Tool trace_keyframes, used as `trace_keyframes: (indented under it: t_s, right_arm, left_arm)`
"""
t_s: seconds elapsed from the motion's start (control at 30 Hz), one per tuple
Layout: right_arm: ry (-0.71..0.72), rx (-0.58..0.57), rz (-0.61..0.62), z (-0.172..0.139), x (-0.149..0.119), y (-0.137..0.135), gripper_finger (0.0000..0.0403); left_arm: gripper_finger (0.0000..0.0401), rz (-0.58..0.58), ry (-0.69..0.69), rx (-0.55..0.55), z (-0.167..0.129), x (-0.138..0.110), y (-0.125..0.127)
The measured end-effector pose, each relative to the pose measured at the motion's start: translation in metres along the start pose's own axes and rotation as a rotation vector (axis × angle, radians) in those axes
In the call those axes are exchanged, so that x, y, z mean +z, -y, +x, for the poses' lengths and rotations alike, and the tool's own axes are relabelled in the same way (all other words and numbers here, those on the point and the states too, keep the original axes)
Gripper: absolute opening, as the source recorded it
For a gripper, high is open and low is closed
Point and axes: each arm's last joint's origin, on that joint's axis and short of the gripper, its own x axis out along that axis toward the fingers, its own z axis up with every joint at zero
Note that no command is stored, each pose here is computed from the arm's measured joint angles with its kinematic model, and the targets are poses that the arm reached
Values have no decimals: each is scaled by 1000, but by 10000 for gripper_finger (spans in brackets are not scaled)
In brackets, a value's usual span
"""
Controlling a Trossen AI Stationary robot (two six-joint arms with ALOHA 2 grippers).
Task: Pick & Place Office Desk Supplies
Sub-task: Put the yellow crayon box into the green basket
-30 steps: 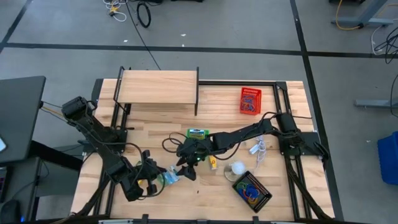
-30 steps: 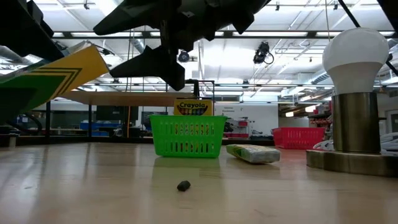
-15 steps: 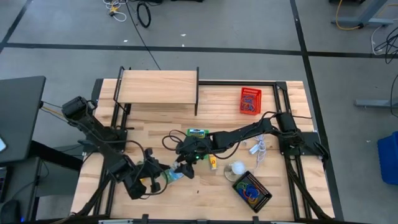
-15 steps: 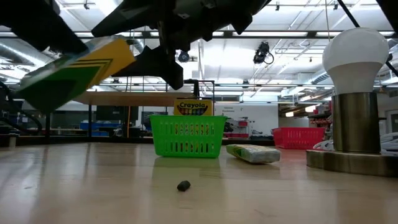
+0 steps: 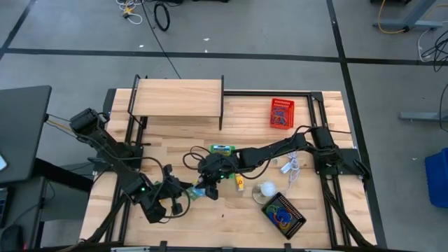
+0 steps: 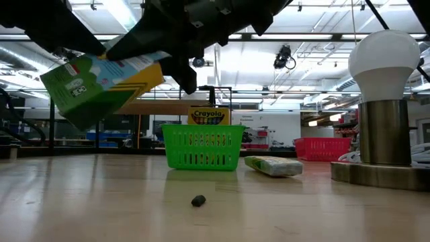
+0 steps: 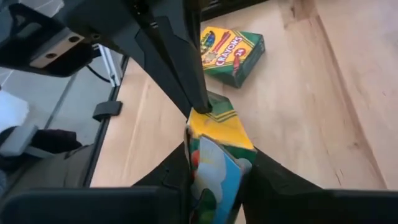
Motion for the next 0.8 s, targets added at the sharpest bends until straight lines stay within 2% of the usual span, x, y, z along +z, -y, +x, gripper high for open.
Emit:
trace_keyframes:
  t_s: [0.23, 0.4, 0.5, 0.63, 0.8]
  right_arm:
    - [-3, 33, -34, 0, 1, -2, 94]
    - [-71, 48, -54, 2, -9, -4, 94]
    - [-66, 45, -64, -1, -6, -5, 94]
    - [-85, 14, -84, -12, 1, -7, 94]
    - [-151, -111, -191, -44, 27, -23, 94]
  left_arm:
    - [12, 50, 61, 8, -8, -1, 4]
    - [37, 100, 184, 16, -28, -3, 12]
    - [47, 111, 248, 16, -44, -6, 14]
    - [56, 114, 319, 11, -63, -9, 14]
    - [58, 113, 351, 13, -71, -10, 13]
